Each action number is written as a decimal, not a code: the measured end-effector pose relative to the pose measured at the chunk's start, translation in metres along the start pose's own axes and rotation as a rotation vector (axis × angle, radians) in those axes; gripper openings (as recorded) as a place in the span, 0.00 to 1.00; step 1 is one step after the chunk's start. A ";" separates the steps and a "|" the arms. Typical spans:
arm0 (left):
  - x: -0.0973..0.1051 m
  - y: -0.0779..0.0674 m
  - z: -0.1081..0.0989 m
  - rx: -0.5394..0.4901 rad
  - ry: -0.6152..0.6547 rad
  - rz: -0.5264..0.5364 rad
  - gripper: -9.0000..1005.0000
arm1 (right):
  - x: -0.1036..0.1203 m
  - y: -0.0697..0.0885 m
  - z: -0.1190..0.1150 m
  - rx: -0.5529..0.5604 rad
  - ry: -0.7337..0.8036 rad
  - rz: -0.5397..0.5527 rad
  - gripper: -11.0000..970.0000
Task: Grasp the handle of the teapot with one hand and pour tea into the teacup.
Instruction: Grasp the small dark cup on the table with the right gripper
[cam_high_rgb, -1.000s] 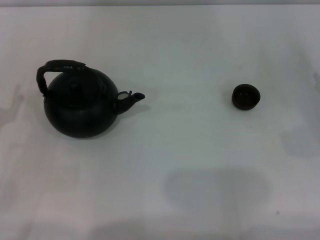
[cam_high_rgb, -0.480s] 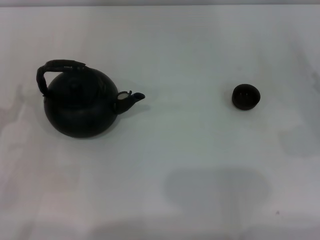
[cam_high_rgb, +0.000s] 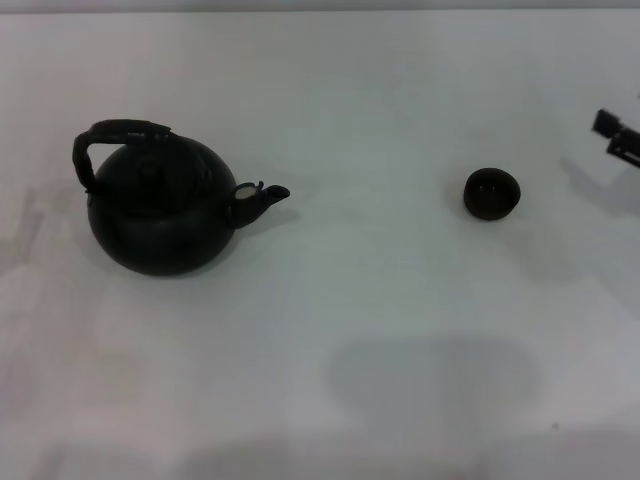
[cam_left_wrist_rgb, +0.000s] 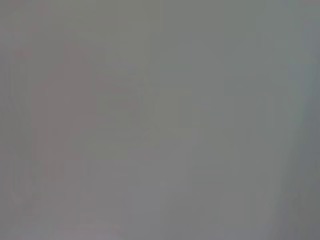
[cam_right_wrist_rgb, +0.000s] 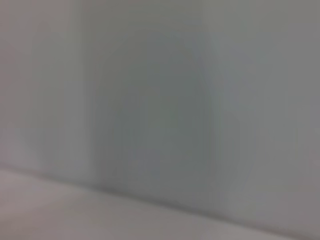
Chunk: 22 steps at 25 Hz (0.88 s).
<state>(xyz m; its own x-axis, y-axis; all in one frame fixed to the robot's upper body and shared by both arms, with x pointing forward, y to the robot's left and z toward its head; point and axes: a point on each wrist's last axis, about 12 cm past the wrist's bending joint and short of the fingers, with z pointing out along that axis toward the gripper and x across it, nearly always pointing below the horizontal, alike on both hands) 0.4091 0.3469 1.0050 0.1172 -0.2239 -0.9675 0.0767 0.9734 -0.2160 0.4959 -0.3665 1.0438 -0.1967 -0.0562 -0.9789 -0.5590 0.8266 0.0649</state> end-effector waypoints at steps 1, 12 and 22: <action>0.001 0.000 -0.001 -0.002 0.004 -0.002 0.84 | -0.004 -0.001 0.004 -0.032 0.028 -0.013 0.86; 0.003 -0.007 -0.007 0.048 0.020 -0.010 0.84 | -0.032 0.014 0.052 -0.328 0.303 -0.140 0.86; -0.001 -0.008 -0.003 0.069 -0.011 -0.006 0.84 | -0.037 0.029 0.071 -0.443 0.397 -0.244 0.86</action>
<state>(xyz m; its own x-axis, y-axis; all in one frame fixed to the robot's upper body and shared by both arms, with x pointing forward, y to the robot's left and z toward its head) 0.4052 0.3391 1.0074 0.1276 -0.2306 -0.9646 0.1452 0.9665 -0.2119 0.5445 -0.3007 1.0686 -0.2579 -0.4867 -0.8346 -0.8884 0.4591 0.0068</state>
